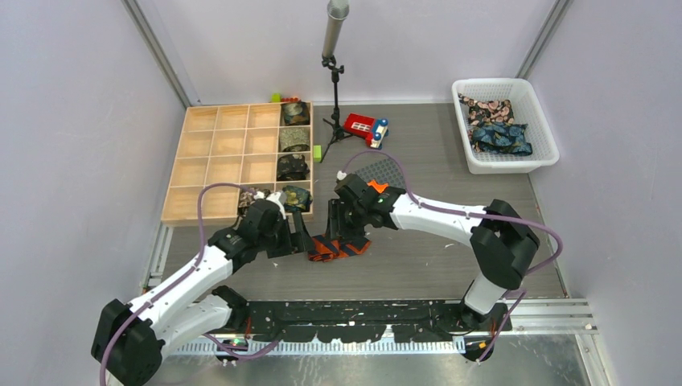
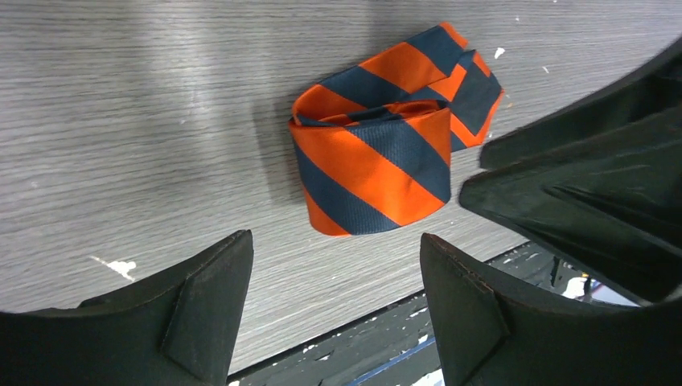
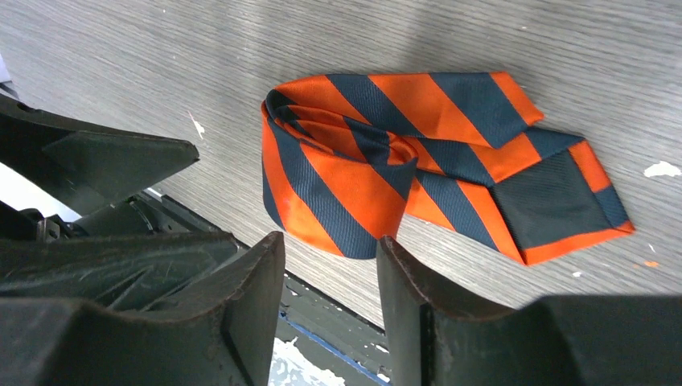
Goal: Roll the ties
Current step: Roll the tie at the center of the board.
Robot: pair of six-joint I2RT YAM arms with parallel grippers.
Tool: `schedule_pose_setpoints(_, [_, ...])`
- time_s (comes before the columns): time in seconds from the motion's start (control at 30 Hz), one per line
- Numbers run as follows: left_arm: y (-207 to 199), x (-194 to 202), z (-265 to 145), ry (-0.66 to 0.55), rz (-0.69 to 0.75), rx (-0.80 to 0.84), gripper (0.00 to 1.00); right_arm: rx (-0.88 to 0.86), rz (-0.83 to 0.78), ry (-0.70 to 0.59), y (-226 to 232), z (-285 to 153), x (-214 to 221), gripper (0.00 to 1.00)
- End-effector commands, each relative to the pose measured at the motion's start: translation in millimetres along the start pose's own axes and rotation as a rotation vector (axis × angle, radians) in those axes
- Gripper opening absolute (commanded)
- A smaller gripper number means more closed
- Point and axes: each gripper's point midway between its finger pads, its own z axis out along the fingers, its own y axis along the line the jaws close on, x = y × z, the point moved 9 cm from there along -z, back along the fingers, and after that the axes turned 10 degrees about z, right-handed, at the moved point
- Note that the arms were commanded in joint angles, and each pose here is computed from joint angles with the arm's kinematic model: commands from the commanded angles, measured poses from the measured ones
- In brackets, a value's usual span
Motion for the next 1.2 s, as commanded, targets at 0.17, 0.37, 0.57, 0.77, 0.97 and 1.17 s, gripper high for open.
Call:
schedule_pose_setpoints(0.17, [-6.3, -5.6, 11.6, -0.012, -0.009, 0.113, 0.77, -0.035, -0.006, 0.031, 0.4, 18.0, 1.6, 0.41])
schedule_pose_setpoints(0.37, [-5.5, -2.8, 25.0, 0.022, -0.024, 0.139, 0.77, -0.004, -0.007, 0.026, -8.4, 21.4, 2.8, 0.38])
schedule_pose_setpoints(0.57, [-4.9, -1.7, 36.3, 0.037, -0.044, 0.152, 0.77, 0.021, -0.005, 0.028, -17.9, 26.9, 3.6, 0.37])
schedule_pose_setpoints(0.77, [-5.5, -0.8, 43.4, 0.048, -0.059, 0.169, 0.76, 0.021, 0.003, 0.036, -25.6, 33.6, 4.4, 0.36])
schedule_pose_setpoints(0.97, [-6.0, 0.5, 51.9, 0.065, -0.082, 0.187, 0.75, 0.025, 0.014, 0.043, -33.3, 39.7, 5.0, 0.36])
schedule_pose_setpoints(1.17, [-4.7, 2.4, 60.9, 0.08, -0.096, 0.19, 0.73, 0.024, 0.028, 0.043, -40.3, 41.1, 2.9, 0.35])
